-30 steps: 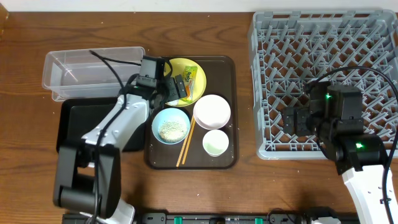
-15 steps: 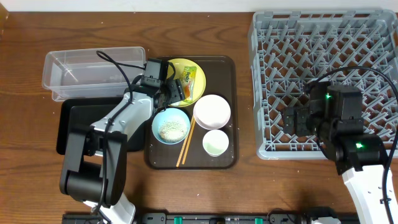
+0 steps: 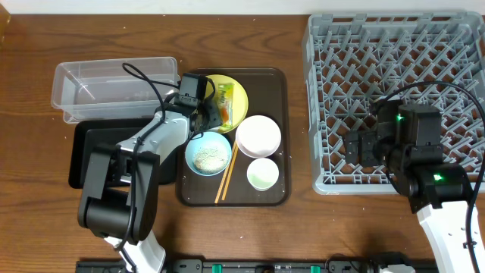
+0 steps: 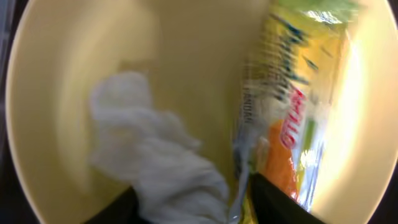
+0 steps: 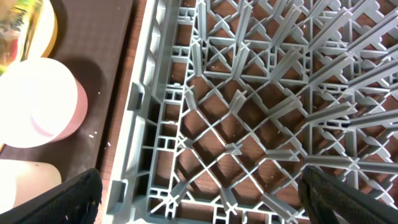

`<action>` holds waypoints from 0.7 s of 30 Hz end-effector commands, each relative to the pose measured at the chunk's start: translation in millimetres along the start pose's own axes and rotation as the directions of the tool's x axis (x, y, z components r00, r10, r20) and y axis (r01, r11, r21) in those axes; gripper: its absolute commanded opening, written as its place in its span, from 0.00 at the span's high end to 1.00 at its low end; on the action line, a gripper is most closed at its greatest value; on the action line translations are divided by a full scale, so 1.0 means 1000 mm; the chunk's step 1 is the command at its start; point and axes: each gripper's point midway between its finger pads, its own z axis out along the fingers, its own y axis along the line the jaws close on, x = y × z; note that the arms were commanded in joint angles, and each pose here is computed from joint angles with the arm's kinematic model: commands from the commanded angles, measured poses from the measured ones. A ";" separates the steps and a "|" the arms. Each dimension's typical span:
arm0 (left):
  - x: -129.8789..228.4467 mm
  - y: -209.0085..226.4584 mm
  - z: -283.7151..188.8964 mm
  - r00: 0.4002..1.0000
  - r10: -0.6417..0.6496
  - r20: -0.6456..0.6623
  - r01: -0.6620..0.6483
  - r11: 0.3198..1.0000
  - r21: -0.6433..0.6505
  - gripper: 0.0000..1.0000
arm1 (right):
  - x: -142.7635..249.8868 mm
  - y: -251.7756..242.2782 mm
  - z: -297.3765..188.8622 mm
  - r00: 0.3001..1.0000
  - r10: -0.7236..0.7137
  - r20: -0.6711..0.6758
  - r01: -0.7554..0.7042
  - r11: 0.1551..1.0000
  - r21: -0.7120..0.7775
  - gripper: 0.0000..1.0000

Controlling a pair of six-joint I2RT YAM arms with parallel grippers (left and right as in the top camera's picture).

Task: Sort waste into correct bins and load items into the dishwasher rack
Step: 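Carry the tissue and wrapper left and drop them into the clear bin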

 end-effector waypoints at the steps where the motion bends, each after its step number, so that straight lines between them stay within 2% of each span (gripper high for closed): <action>1: -0.007 -0.004 -0.003 1.000 -0.001 0.019 0.001 1.000 0.003 0.62 | -0.008 0.000 -0.005 1.000 0.018 0.021 -0.018 1.000 -0.004 0.01; 7: -0.019 -0.012 -0.019 0.998 0.002 0.066 -0.004 1.000 0.029 0.81 | -0.007 0.000 -0.005 1.000 0.018 0.021 -0.018 1.000 -0.003 0.01; 9: -0.024 -0.016 -0.027 0.996 0.003 0.087 -0.007 0.999 0.041 0.94 | -0.007 0.000 -0.005 1.000 0.018 0.020 -0.018 1.000 -0.003 0.01; 17: -0.050 -0.032 -0.080 0.977 0.029 0.213 -0.052 0.994 0.099 0.94 | -0.006 -0.001 -0.005 1.000 0.018 0.015 -0.018 1.000 -0.003 0.01; 21: -0.070 -0.018 -0.111 0.951 0.007 0.310 -0.024 0.998 0.052 0.94 | -0.006 -0.001 -0.005 1.000 0.018 0.015 -0.018 1.000 0.000 0.01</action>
